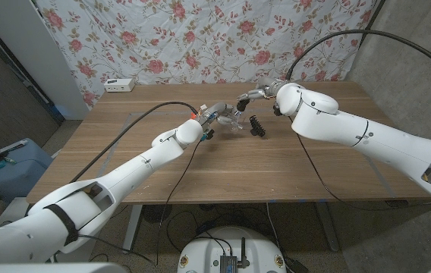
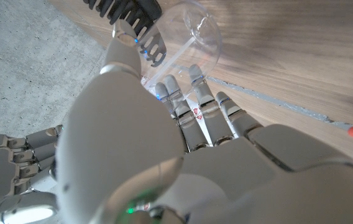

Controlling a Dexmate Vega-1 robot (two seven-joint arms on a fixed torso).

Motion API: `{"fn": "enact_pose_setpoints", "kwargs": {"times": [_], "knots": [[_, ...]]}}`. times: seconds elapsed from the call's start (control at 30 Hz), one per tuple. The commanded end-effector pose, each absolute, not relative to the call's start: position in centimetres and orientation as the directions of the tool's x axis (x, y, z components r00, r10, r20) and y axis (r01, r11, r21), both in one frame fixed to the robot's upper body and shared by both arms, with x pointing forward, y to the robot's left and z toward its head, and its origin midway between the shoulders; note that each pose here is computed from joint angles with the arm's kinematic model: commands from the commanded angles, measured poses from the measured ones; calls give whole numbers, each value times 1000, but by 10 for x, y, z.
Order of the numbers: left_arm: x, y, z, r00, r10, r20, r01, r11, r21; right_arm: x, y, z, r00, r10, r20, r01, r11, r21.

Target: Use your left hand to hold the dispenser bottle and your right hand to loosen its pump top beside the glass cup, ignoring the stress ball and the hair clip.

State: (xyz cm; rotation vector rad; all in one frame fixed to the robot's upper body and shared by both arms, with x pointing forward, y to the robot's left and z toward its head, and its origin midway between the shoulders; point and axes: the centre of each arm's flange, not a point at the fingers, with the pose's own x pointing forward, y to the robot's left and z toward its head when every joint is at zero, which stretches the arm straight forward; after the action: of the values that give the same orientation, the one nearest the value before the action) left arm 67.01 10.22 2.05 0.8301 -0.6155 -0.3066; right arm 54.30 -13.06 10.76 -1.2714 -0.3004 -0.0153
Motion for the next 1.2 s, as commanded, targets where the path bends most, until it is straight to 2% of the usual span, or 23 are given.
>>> {"fn": "enact_pose_setpoints", "kwargs": {"times": [0.03, 0.67, 1.2], "knots": [[670, 104, 20, 781, -489, 388, 24, 644, 764, 545, -127, 107, 964, 132, 231, 184, 293, -938], [671, 105, 18, 786, -482, 387, 27, 653, 757, 544, -125, 109, 965, 130, 226, 183, 281, -942], [672, 106, 17, 789, -480, 384, 30, 654, 756, 545, -128, 113, 959, 191, 211, 144, 311, -939]]}}
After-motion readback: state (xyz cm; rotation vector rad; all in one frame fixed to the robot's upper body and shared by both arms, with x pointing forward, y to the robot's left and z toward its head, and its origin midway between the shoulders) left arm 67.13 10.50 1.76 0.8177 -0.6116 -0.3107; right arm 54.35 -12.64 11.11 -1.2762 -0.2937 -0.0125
